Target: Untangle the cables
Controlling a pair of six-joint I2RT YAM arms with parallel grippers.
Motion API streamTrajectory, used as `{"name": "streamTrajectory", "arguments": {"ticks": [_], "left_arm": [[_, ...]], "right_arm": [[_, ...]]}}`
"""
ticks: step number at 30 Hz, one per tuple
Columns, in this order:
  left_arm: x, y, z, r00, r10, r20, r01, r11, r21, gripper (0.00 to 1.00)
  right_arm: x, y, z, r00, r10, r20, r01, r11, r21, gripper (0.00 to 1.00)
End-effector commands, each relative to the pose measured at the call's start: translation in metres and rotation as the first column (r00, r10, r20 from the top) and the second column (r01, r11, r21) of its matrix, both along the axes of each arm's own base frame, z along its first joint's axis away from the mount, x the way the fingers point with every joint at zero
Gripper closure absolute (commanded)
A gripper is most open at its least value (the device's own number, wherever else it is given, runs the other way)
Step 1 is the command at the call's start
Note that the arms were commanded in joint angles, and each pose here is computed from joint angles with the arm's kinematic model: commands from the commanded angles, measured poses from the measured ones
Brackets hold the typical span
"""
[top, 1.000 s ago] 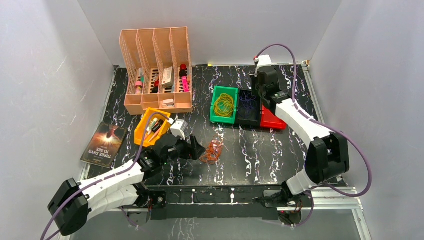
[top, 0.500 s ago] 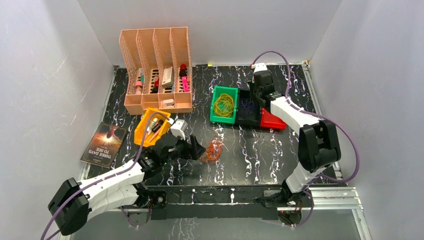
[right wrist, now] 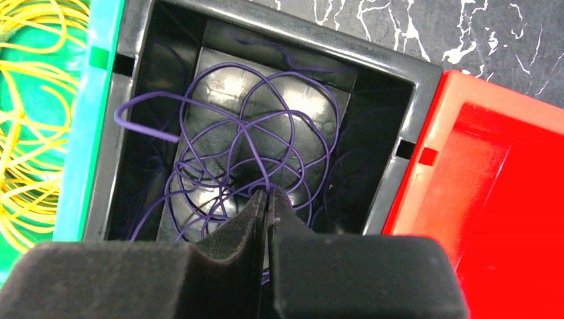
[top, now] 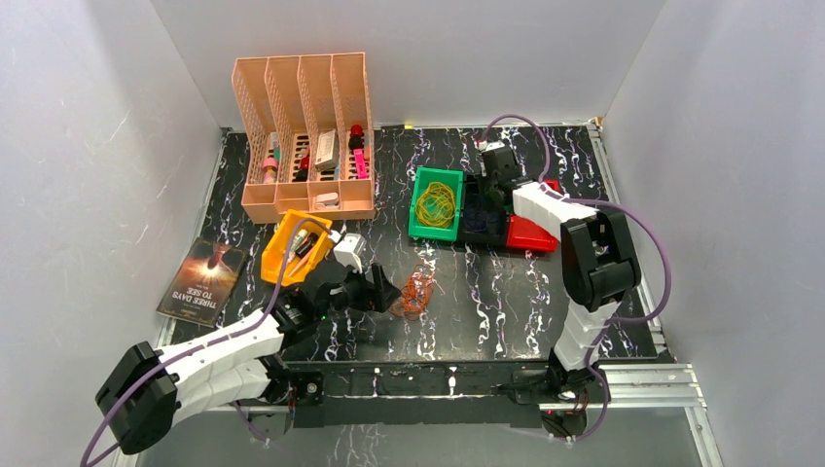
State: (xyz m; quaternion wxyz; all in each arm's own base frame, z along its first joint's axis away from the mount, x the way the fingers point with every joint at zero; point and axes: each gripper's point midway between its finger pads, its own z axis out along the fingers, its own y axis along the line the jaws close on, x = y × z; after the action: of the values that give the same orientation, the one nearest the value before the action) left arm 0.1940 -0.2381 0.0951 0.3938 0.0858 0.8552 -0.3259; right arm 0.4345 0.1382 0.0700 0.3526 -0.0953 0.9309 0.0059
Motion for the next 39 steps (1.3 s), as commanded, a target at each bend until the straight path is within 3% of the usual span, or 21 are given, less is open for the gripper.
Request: {"name": "streamTrajectory", "arguments": {"ticks": [1, 6, 14, 26, 39], "left_arm": [[0.000, -0.002, 0.002, 1.000, -0.006, 0.001, 0.006, 1.000, -0.019, 0.26], [0.001, -0.003, 0.002, 1.000, -0.010, 0.004, 0.010, 1.000, -0.018, 0.25], [0.001, -0.006, -0.001, 1.000, -0.021, -0.004, 0.020, 1.000, -0.008, 0.25], [0.003, -0.011, 0.000, 1.000, -0.029, -0.006, 0.029, 1.000, -0.011, 0.25], [0.003, -0.010, 0.000, 1.000, -0.027, -0.013, 0.027, 1.000, -0.006, 0.25]], "right_arm": [[0.015, 0.002, 0.039, 0.996, -0.020, 0.086, 0.017, 0.999, 0.035, 0.84], [0.015, 0.000, 0.079, 0.984, -0.032, 0.176, 0.022, 0.998, 0.058, 0.60], [0.006, -0.005, 0.120, 0.969, -0.033, 0.245, 0.016, 0.997, 0.074, 0.45], [-0.043, 0.025, 0.117, 0.985, 0.064, 0.161, -0.106, 0.957, 0.268, 0.47], [-0.027, 0.036, 0.060, 0.997, 0.066, 0.051, -0.078, 0.957, 0.279, 0.67]]}}
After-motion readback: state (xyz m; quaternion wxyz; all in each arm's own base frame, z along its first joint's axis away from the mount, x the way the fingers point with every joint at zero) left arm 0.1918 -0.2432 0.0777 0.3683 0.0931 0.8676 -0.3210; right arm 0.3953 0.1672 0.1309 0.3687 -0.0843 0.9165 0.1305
